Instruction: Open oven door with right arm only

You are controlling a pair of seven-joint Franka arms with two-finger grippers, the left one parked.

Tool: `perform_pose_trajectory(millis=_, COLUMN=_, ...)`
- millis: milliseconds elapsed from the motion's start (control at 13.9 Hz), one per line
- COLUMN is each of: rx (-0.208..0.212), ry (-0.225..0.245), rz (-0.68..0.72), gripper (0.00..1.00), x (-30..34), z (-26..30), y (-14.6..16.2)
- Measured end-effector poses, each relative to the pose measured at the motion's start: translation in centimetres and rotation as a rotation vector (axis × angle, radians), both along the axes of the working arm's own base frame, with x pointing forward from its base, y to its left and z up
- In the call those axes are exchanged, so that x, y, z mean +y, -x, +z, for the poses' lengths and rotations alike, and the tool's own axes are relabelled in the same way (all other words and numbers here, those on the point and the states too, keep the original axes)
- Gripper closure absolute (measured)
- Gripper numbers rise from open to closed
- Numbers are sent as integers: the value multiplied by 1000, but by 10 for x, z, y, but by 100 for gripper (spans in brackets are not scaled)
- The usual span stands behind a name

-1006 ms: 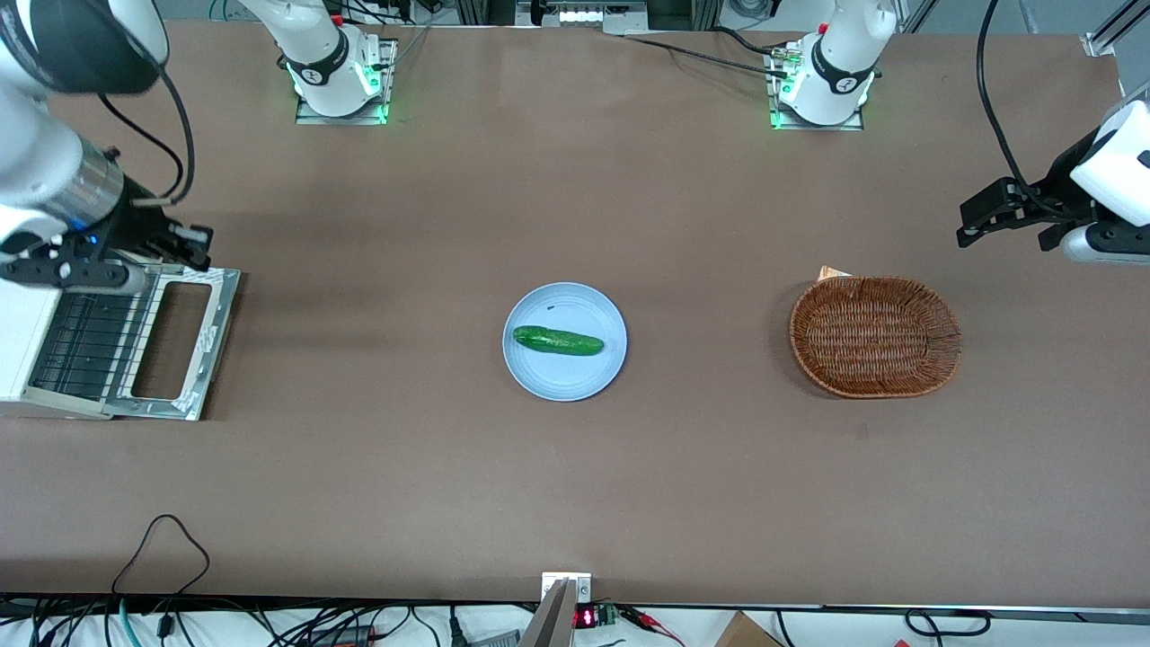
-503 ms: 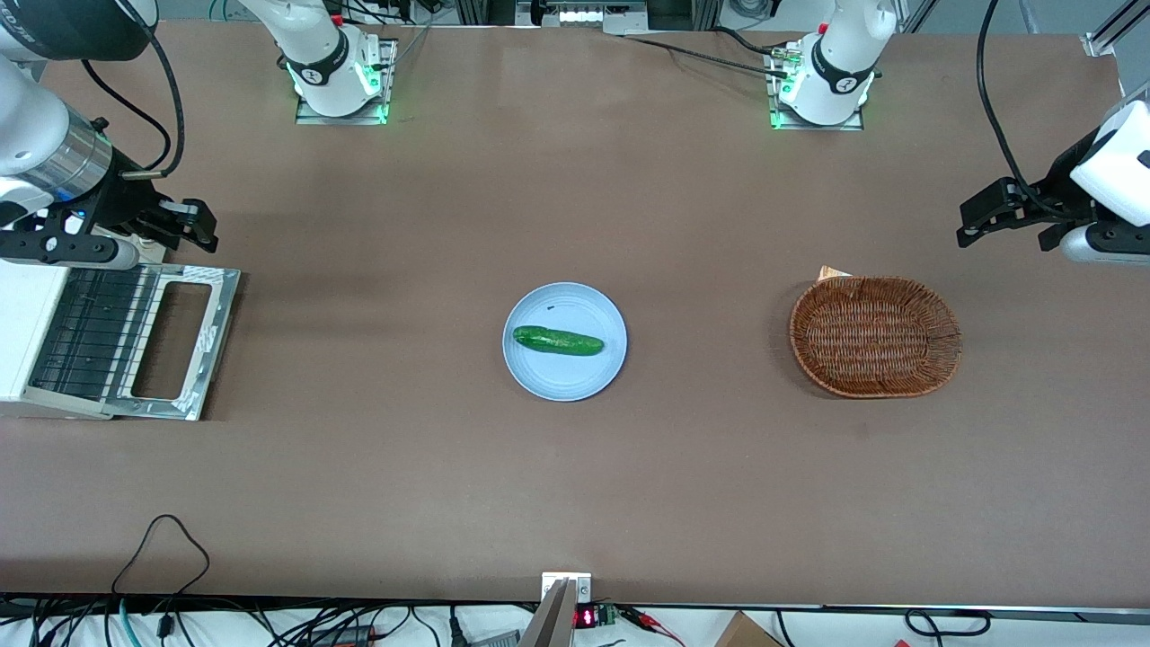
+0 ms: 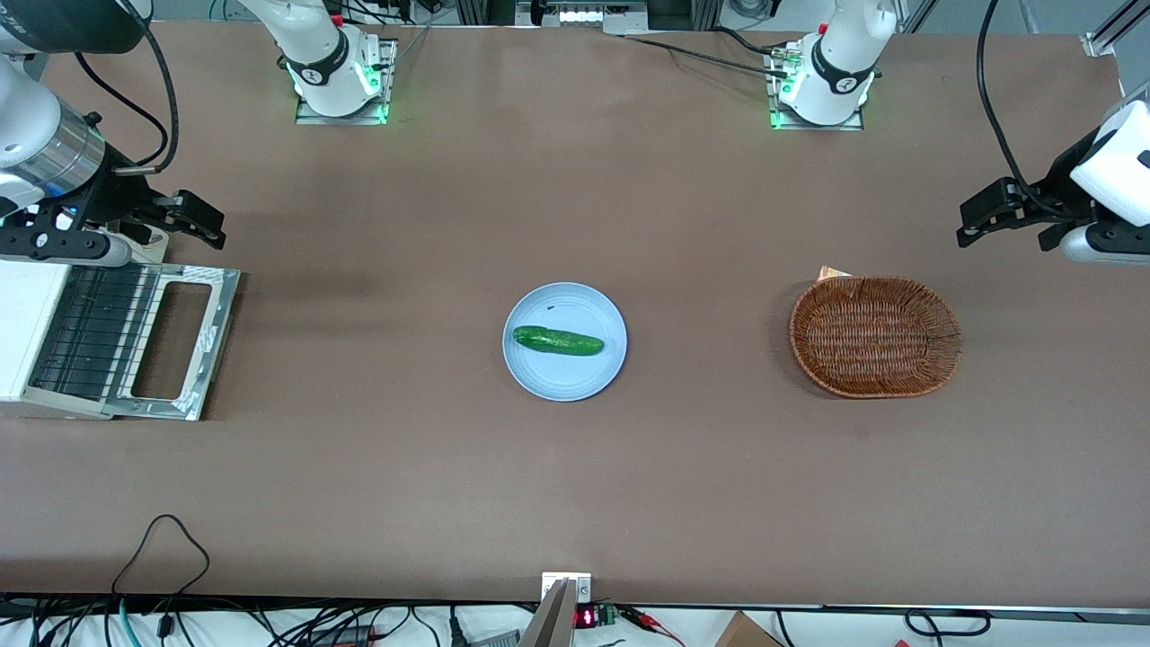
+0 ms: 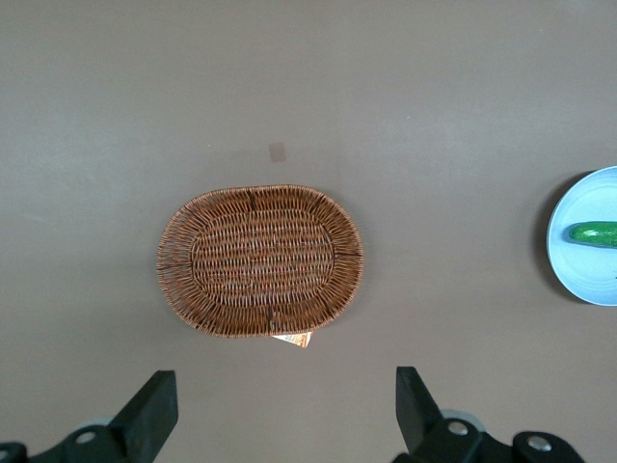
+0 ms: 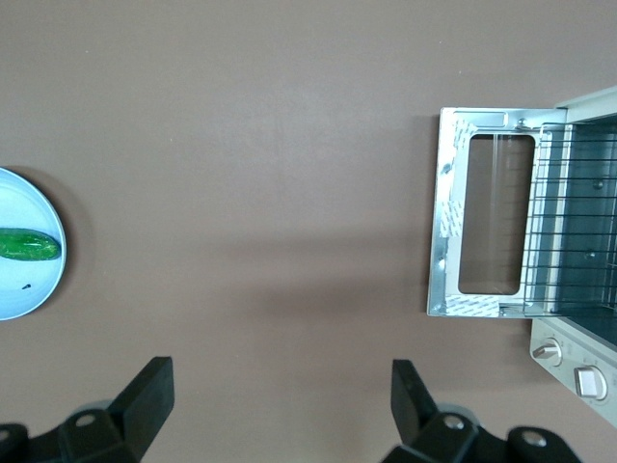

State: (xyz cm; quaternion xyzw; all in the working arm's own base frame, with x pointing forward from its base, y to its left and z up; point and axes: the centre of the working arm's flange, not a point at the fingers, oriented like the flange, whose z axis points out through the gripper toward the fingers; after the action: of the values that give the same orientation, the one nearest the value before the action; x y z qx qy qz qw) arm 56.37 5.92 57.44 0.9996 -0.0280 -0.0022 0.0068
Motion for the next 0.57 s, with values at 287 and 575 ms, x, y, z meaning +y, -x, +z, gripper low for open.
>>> perform_pose_trajectory(millis=287, rx=0, ry=0, rz=9, gripper=0, x=1, z=0, y=0)
perform_pose_trajectory(millis=575, rx=0, ry=0, rz=11, gripper=0, x=1, z=0, y=0)
